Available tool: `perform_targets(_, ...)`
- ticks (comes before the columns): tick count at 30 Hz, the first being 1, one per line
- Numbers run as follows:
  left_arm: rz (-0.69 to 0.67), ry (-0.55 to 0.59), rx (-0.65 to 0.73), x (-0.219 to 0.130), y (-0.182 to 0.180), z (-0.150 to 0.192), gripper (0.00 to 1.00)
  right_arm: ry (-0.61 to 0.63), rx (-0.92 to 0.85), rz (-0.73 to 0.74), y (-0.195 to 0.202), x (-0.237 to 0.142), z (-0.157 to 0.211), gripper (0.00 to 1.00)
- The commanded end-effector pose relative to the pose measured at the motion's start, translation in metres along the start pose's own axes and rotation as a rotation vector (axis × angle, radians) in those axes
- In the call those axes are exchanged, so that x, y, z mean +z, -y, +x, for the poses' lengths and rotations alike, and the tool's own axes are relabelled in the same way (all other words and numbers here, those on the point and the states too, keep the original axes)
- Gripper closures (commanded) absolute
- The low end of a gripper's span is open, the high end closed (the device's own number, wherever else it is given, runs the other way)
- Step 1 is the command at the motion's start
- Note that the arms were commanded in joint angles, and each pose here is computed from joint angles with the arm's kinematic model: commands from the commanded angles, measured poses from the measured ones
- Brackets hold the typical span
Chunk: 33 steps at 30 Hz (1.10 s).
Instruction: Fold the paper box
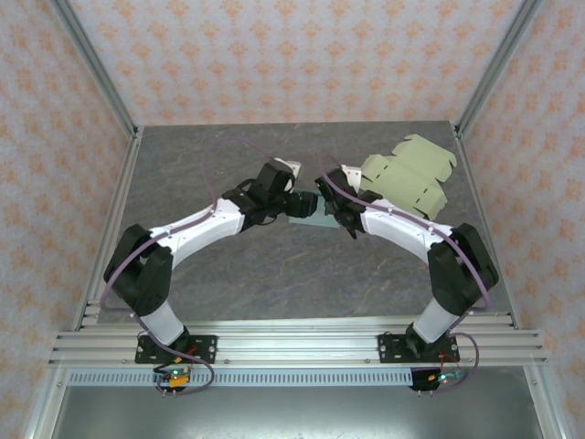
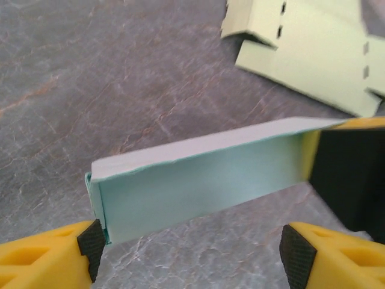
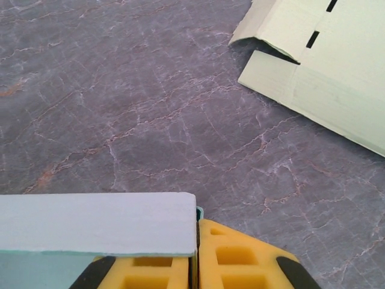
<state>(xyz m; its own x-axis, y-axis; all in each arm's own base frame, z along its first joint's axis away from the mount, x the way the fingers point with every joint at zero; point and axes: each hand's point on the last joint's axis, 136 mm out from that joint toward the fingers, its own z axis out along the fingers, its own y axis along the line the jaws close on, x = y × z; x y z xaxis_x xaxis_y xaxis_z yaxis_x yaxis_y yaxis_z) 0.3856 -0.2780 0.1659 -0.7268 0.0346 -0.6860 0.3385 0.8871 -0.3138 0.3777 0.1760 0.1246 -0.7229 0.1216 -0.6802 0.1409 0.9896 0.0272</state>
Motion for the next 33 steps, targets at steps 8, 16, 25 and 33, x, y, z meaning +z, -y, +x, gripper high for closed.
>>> perform_targets(8,-0.078,0.082,-0.166,-0.004,-0.047,-0.039,0.2,-0.027,-0.02,-0.012,-0.003,0.004,0.011,0.9)
perform_targets(16,-0.203,0.003,-0.217,0.025,-0.074,-0.029,0.23,-0.027,-0.021,-0.024,-0.004,0.004,0.012,0.9)
perform_targets(25,-0.185,-0.028,-0.216,0.028,-0.069,0.009,0.29,-0.022,-0.022,-0.025,-0.005,0.005,0.011,0.88)
perform_targets(33,-0.294,-0.011,-0.21,0.025,-0.08,0.047,0.3,0.029,-0.043,-0.131,-0.011,-0.011,0.007,0.73)
